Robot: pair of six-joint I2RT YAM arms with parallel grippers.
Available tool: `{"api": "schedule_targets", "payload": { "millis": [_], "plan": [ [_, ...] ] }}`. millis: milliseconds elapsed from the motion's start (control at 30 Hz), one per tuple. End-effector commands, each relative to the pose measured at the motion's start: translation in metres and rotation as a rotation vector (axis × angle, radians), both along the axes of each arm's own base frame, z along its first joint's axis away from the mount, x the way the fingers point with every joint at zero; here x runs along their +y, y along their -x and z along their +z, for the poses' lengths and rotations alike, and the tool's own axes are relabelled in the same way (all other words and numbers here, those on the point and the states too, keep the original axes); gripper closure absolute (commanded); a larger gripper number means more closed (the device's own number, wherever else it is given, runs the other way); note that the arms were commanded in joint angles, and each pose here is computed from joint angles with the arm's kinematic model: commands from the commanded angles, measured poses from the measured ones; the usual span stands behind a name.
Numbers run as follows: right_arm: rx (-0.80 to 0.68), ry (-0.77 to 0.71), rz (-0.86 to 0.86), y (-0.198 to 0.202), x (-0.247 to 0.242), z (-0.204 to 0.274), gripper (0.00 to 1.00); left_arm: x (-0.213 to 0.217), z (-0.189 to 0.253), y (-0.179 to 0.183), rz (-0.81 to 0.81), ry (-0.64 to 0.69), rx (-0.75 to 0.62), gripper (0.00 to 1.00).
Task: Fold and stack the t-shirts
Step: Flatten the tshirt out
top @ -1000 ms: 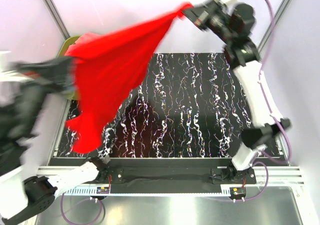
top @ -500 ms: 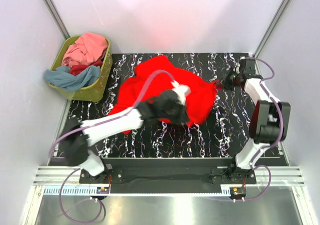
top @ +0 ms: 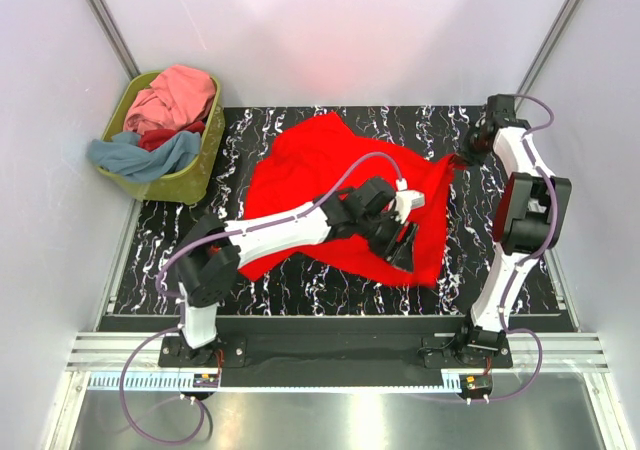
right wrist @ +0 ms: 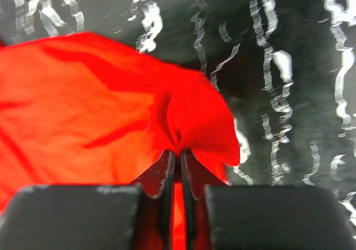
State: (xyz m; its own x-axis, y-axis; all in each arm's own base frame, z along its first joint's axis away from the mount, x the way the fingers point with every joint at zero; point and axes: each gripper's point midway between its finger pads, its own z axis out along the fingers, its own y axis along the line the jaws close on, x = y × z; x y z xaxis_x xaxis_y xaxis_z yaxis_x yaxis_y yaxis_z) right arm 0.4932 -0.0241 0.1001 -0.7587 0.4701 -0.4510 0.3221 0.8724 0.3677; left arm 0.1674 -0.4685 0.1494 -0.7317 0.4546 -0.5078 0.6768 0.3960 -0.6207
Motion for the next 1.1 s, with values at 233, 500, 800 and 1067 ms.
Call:
{"api": "schedule_targets", "payload": {
  "millis": [233,500,800,1067],
  "plan": [
    [0.229,0.283,-0.155,0.038,-0.055,-0.007,0.31,0.145,0.026,-0.041,0.302,-0.079,-0.061,0.46],
    [0.184,0.16,-0.133,0.067,-0.01,0.029,0.1,0.329,0.002,-0.118,0.974,-0.2,0.031,0.4],
    [0.203,0.019,0.13,0.136,0.116,0.011,0.35,0.398,-0.051,-0.121,1.165,-0.324,0.158,0.51],
    [0.243,-0.081,0.4,0.17,0.207,-0.025,0.68,0.388,-0.104,-0.13,1.173,-0.312,0.284,0.55]
  ]
}}
